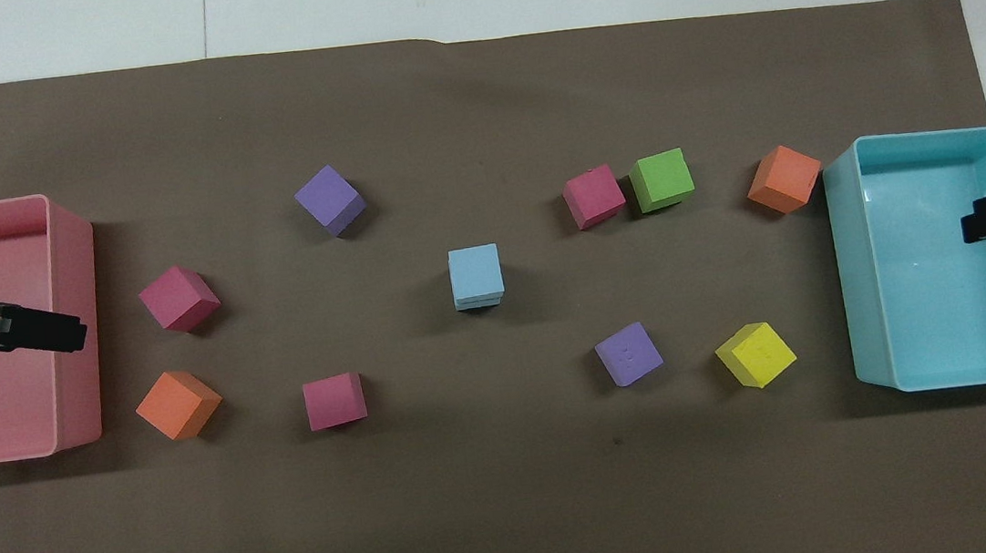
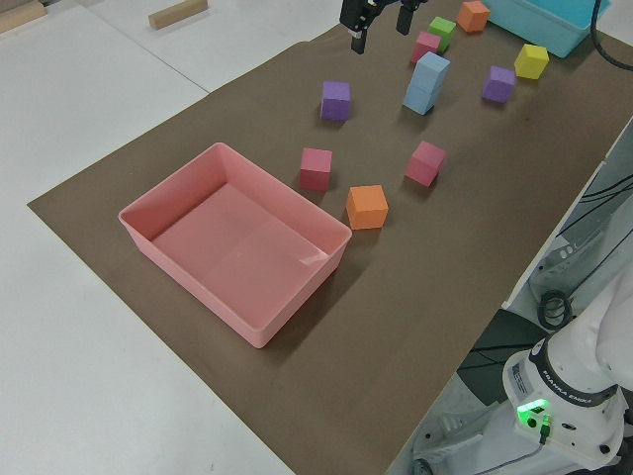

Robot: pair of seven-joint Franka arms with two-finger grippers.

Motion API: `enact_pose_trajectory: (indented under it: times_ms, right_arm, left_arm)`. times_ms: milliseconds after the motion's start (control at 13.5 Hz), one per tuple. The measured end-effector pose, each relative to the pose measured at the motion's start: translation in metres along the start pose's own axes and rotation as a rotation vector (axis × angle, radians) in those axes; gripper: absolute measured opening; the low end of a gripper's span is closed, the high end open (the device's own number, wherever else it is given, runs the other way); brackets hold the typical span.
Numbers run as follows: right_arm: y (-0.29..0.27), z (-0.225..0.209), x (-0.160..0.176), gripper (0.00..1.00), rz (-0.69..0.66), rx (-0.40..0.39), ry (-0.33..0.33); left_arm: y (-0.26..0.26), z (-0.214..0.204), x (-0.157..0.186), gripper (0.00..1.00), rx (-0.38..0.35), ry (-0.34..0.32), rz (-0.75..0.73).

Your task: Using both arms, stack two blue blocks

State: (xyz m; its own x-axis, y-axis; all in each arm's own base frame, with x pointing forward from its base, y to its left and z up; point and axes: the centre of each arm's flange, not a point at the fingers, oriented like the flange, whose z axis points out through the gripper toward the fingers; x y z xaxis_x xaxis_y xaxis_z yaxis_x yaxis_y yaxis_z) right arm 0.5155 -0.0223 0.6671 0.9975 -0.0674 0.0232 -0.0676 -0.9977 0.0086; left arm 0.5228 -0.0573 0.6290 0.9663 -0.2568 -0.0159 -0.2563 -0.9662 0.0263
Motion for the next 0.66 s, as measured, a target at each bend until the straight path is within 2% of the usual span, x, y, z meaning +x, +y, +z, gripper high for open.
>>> enact_pose_trajectory:
  times_ms: [664]
  right_arm:
    - [0.002,0.0001,0.0003,1.0,-0.004,-0.002,0.0]
  left_arm:
    - [-0.0011,-0.0001,-0.0006,1.0,-0.001,-0.003,-0.002]
